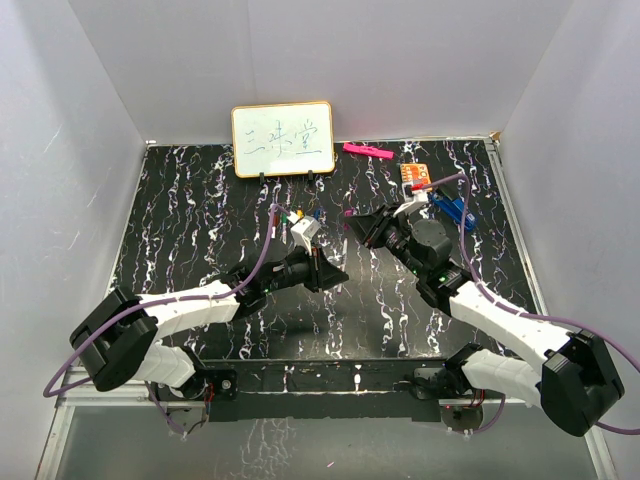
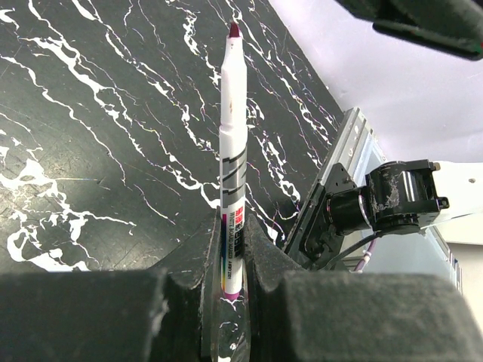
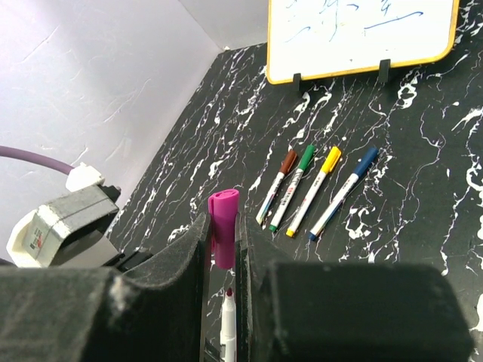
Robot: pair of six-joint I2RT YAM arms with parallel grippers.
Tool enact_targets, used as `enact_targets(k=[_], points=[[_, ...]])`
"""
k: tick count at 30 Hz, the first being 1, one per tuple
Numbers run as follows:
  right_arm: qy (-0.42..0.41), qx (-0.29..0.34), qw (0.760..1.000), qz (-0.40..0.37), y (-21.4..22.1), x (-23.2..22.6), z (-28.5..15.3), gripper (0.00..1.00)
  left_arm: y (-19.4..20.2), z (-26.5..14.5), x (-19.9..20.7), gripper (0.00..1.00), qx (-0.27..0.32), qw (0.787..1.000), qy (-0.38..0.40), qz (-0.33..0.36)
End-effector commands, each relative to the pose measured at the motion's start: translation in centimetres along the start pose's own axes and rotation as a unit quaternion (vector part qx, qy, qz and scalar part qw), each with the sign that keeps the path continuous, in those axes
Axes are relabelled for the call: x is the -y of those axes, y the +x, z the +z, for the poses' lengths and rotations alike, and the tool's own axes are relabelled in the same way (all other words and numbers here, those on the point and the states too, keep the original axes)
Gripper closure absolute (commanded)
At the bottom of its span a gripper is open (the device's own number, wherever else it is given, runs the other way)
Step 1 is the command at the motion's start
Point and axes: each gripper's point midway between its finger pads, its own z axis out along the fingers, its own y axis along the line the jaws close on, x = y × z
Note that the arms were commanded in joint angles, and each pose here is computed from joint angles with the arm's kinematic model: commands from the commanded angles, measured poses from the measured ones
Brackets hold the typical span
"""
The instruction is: Insert the pens into the pen caps
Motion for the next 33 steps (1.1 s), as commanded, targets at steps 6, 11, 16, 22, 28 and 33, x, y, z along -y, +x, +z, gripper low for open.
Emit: enact_targets(k=[6,11,16,22,28,33], points=[[-0.035,0.017,0.999,0.003,-0.7,-1.7,-0.4,1.0,-2.6,-0.3,1.5,1.0,0.043,0.999,0.015,0.025],[-0.039,0.016,0.999,0.006,-0.8,-1.9,-0.5,1.0,-2.5,-0.2,1.3,1.0,0.044,0.999,0.011,0.024],[-0.042,0.013,0.999,0.009,-0.7,-2.2,-0.5,1.0,-2.5,-0.2,1.2,1.0,0.045,0.999,0.008,0.024],[-0.041,0.008,0.999,0.011,-0.3,-2.1,-0.6,1.0,-2.5,-0.2,1.1,1.0,0.047,0.999,0.008,0.024],[-0.043,0.005,0.999,0.01,0.0,-2.1,-0.5,1.0,-2.5,-0.2,1.2,1.0,0.046,0.999,0.01,0.024],[-0.044,-0.001,0.999,0.009,0.3,-2.1,-0.5,1.0,-2.6,-0.3,1.2,1.0,0.049,0.998,0.007,0.024]])
